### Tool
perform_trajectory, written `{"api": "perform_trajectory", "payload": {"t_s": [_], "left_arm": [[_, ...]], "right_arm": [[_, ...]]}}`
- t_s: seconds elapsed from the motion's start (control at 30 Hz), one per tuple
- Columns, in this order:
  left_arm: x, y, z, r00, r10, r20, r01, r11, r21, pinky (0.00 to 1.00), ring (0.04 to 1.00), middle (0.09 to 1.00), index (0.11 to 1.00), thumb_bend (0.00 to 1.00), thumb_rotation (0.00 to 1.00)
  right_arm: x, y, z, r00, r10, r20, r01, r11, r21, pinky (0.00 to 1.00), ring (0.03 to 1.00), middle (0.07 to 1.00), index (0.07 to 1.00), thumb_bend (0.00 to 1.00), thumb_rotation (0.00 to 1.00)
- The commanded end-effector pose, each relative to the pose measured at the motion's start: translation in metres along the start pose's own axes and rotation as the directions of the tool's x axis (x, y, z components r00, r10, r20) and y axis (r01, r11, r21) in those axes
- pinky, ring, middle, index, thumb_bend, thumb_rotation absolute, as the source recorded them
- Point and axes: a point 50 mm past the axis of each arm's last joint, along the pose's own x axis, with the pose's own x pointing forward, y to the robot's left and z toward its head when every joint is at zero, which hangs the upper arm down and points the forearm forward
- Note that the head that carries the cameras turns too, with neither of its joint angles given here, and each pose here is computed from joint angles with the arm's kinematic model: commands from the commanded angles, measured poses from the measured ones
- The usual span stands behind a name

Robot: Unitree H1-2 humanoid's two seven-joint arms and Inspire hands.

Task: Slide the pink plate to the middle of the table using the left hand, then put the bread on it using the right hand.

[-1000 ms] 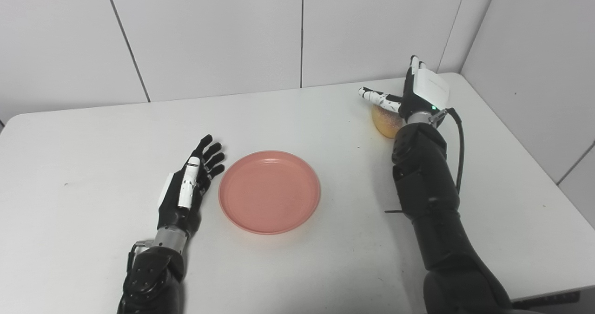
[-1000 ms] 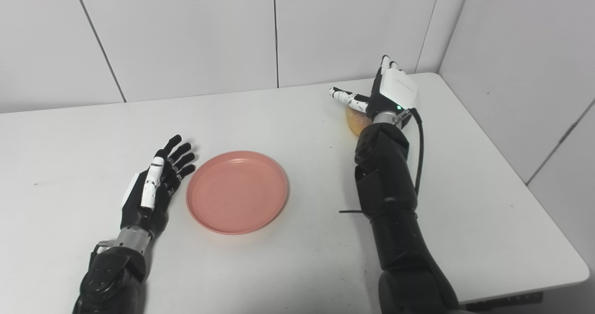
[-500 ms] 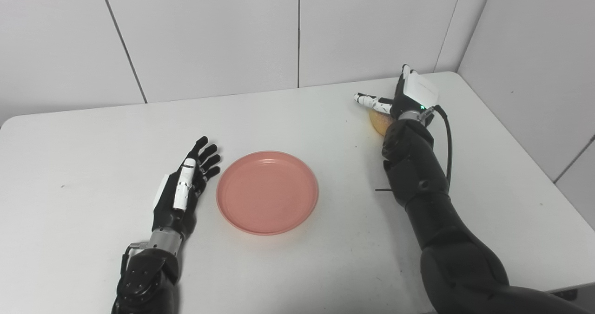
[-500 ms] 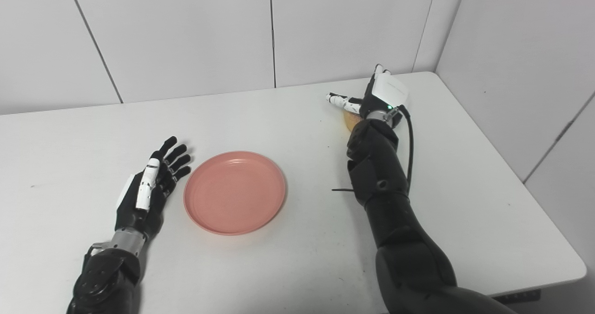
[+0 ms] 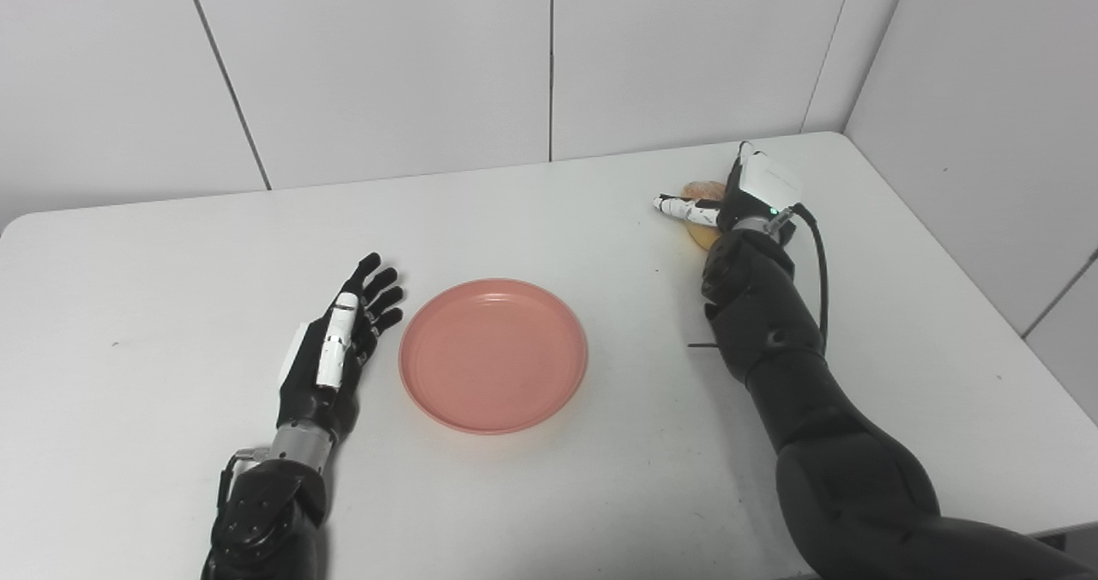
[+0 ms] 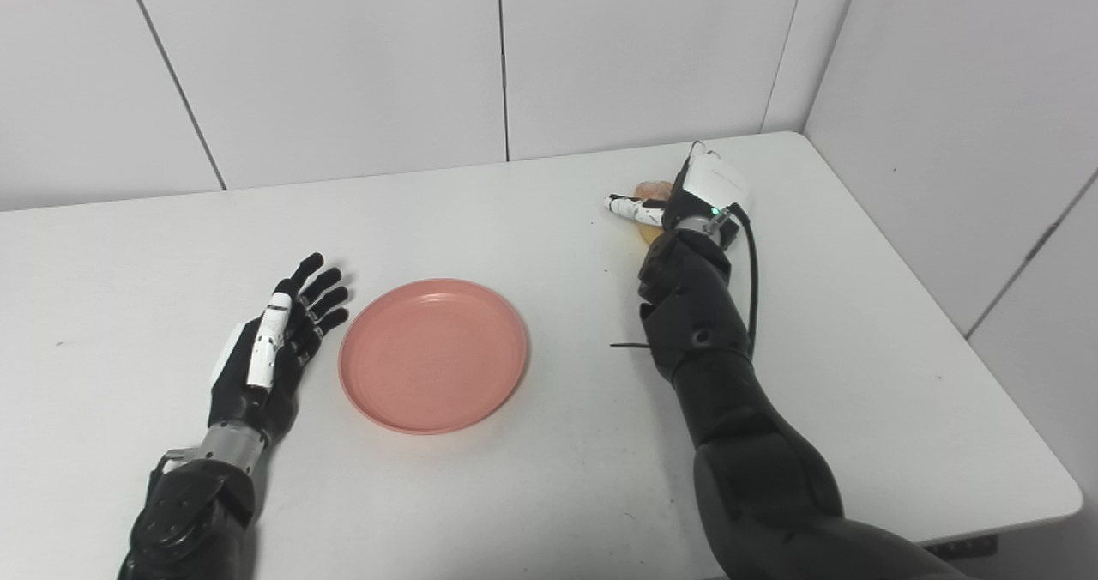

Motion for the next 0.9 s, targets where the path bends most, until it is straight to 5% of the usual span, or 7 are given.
{"api": "perform_trajectory", "payload": {"t_s": [0.0,0.1,0.33,0.43,0.6,0.67,0.87], "left_arm": [[-0.001,0.000,0.003,1.000,0.004,0.001,-0.004,1.000,-0.004,0.89,0.896,0.909,0.902,0.36,1.00],[-0.001,0.000,0.004,1.000,0.002,0.003,-0.002,1.000,-0.003,0.88,0.895,0.908,0.901,0.36,1.00],[-0.001,-0.001,0.005,1.000,0.001,-0.003,-0.001,1.000,-0.005,0.89,0.900,0.913,0.906,0.35,1.00],[-0.001,0.000,0.004,1.000,-0.001,-0.003,0.001,1.000,-0.005,0.89,0.900,0.913,0.907,0.35,1.00],[-0.002,0.000,0.003,1.000,-0.001,0.001,0.001,1.000,-0.001,0.88,0.897,0.911,0.903,0.36,1.00],[-0.002,-0.002,0.005,1.000,-0.002,0.000,0.002,1.000,-0.003,0.88,0.895,0.909,0.901,0.35,1.00],[-0.001,-0.003,0.004,1.000,0.004,-0.003,-0.004,1.000,-0.002,0.88,0.894,0.908,0.900,0.35,1.00]], "right_arm": [[0.009,-0.033,0.023,0.995,-0.088,0.049,0.088,0.996,0.005,0.87,0.940,0.972,0.955,1.00,0.69],[0.009,-0.033,0.024,0.995,-0.079,0.053,0.079,0.997,-0.007,0.83,0.910,0.945,0.927,1.00,0.66],[0.013,-0.036,0.020,0.995,-0.090,0.041,0.088,0.995,0.035,0.63,0.763,0.807,0.795,0.82,0.34],[0.014,-0.036,0.018,0.993,-0.107,0.044,0.105,0.994,0.037,0.45,0.571,0.650,0.711,0.80,0.26],[0.016,-0.034,0.012,0.993,-0.105,0.051,0.105,0.994,0.009,0.30,0.381,0.494,0.606,0.77,0.20],[0.016,-0.033,0.011,0.993,-0.105,0.055,0.104,0.994,0.011,0.25,0.307,0.416,0.509,0.58,0.15],[0.013,-0.032,0.013,0.990,-0.117,0.080,0.115,0.993,0.035,0.21,0.280,0.425,0.531,0.52,0.01]]}}
